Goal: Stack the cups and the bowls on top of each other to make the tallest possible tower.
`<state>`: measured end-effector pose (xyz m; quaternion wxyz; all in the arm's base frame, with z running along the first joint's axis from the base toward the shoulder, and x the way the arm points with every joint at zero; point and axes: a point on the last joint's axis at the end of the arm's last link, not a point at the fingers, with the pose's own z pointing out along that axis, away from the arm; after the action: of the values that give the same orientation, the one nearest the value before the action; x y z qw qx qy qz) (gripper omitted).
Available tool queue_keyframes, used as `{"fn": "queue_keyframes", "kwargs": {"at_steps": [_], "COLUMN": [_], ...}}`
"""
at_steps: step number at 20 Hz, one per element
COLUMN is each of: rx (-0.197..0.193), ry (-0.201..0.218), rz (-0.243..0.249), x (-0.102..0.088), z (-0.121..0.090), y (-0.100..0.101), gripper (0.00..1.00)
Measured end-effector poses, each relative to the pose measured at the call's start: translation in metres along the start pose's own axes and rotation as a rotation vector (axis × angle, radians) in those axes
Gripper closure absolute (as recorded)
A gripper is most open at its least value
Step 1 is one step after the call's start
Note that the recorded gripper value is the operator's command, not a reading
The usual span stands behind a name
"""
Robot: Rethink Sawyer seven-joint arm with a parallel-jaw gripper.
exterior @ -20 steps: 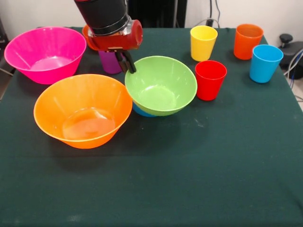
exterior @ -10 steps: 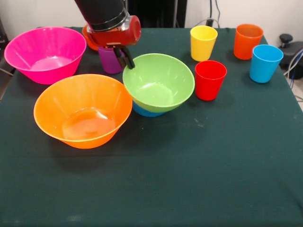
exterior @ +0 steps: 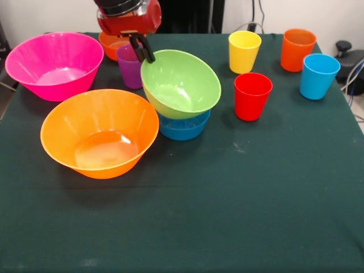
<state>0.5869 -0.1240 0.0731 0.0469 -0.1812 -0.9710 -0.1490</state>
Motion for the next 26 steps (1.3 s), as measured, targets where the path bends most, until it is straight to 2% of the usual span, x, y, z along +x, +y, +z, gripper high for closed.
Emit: {"fn": "queue_keyframes", "kwargs": {"at_steps": [4,8,13,17,22,26], "rx": [0.000,0.001,0.005,0.007,0.005,-0.001], "ry": [-0.003,-0.026,-0.084,-0.110,-0.114,-0.101], "rz": [-0.003,-0.021,-0.067,-0.091,-0.096,-0.090], "x": [0.008,0.013,0.016,0.018,0.018,0.021], "z": [0.000,0.004,0.015,0.019,0.021,0.028], "y": [-0.001,0.003,0.012,0.019,0.021,0.019], "gripper": [1.00,1.00,1.00,1.00,1.00,1.00]}}
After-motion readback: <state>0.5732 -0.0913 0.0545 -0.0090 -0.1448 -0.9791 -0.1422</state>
